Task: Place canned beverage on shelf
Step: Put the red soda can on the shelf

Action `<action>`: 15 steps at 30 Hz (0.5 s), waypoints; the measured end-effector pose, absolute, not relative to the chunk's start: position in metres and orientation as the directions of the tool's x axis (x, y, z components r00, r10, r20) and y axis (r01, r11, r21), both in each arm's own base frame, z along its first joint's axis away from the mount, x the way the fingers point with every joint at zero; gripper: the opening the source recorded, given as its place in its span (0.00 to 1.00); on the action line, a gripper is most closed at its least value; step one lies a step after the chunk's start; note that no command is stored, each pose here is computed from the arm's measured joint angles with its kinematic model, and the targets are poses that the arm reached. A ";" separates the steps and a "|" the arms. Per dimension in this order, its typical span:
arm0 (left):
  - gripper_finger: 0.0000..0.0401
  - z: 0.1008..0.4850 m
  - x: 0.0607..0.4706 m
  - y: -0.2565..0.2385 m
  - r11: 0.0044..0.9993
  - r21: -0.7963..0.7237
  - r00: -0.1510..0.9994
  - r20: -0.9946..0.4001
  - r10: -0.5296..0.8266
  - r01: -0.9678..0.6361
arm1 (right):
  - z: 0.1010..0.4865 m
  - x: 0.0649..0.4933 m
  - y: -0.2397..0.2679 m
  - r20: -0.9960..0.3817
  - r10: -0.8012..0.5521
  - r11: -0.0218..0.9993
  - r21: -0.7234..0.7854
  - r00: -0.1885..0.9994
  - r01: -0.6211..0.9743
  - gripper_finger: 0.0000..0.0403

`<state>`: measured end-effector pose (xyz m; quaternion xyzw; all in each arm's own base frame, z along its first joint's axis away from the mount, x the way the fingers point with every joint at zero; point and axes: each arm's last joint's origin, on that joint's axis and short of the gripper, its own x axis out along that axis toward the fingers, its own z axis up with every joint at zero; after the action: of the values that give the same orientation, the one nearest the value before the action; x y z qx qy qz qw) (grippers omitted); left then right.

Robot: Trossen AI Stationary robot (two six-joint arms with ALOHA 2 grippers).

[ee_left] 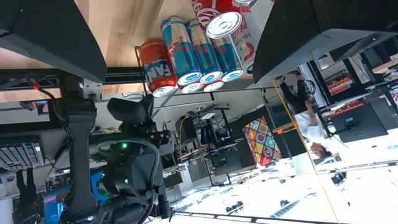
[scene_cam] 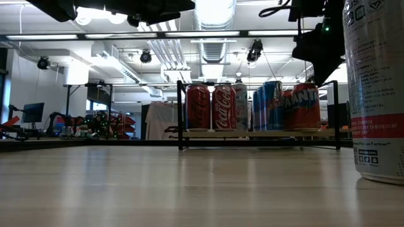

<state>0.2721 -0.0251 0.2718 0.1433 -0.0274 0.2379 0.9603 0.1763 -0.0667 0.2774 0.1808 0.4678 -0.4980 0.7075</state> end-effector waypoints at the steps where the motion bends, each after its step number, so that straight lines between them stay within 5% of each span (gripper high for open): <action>1: 0.97 0.272 0.272 -0.025 0.846 0.262 0.885 0.120 0.449 -0.465 | 0.278 0.176 -0.068 -0.837 -0.544 0.432 -0.217 0.060 0.876 0.02; 8: 0.97 0.272 0.272 -0.025 0.846 0.262 0.885 0.121 0.449 -0.465 | 0.288 0.176 -0.070 -0.826 -0.558 0.424 -0.201 0.080 0.883 0.02; 15: 0.97 0.272 0.272 -0.025 0.846 0.261 0.885 0.121 0.449 -0.465 | 0.293 0.183 -0.065 -0.900 -0.388 0.526 -0.041 0.197 0.849 0.02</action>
<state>0.2721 -0.0251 0.2719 0.1428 -0.0277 0.2380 0.9603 0.1828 -0.0654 0.2934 0.2437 0.4732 -0.4212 0.7344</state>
